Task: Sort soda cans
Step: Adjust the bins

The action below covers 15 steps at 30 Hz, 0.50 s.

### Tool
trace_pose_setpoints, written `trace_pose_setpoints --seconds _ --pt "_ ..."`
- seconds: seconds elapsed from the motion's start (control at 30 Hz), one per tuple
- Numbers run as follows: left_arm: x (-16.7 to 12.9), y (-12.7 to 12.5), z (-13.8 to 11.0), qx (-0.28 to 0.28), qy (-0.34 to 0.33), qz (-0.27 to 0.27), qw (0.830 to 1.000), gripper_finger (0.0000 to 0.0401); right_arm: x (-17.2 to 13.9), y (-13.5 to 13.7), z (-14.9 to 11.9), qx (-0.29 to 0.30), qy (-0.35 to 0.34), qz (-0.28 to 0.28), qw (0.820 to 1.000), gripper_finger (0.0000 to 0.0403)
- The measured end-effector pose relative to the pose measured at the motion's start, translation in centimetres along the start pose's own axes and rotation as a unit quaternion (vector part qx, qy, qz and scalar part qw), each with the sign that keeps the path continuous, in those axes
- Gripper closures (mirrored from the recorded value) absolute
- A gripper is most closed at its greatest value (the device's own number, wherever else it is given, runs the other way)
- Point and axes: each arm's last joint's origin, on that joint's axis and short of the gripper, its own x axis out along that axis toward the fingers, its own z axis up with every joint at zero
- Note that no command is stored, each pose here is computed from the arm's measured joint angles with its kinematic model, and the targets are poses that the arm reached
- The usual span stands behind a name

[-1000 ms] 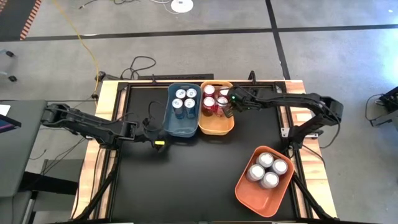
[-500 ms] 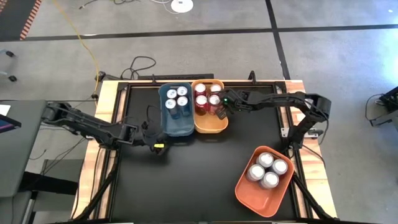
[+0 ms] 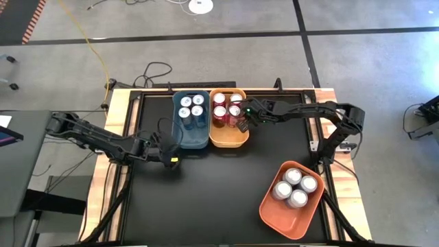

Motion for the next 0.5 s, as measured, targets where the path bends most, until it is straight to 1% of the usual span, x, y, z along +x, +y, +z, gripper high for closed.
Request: trace_pose_setpoints --seconds 0.23,0.43,0.5 --pt "0.01 0.29 0.11 -0.008 -0.024 0.04 0.999 0.0111 -0.01 0.12 0.29 -0.003 -0.014 0.008 1.0 0.0399" --pt "0.29 0.73 0.37 -0.008 -0.027 0.057 0.998 0.0111 -0.05 0.34 0.39 -0.011 -0.021 0.016 1.0 0.0399" --pt "0.31 0.75 0.34 -0.003 -0.023 0.055 0.998 0.0111 -0.05 0.35 0.36 -0.009 -0.019 0.016 1.0 0.0399"
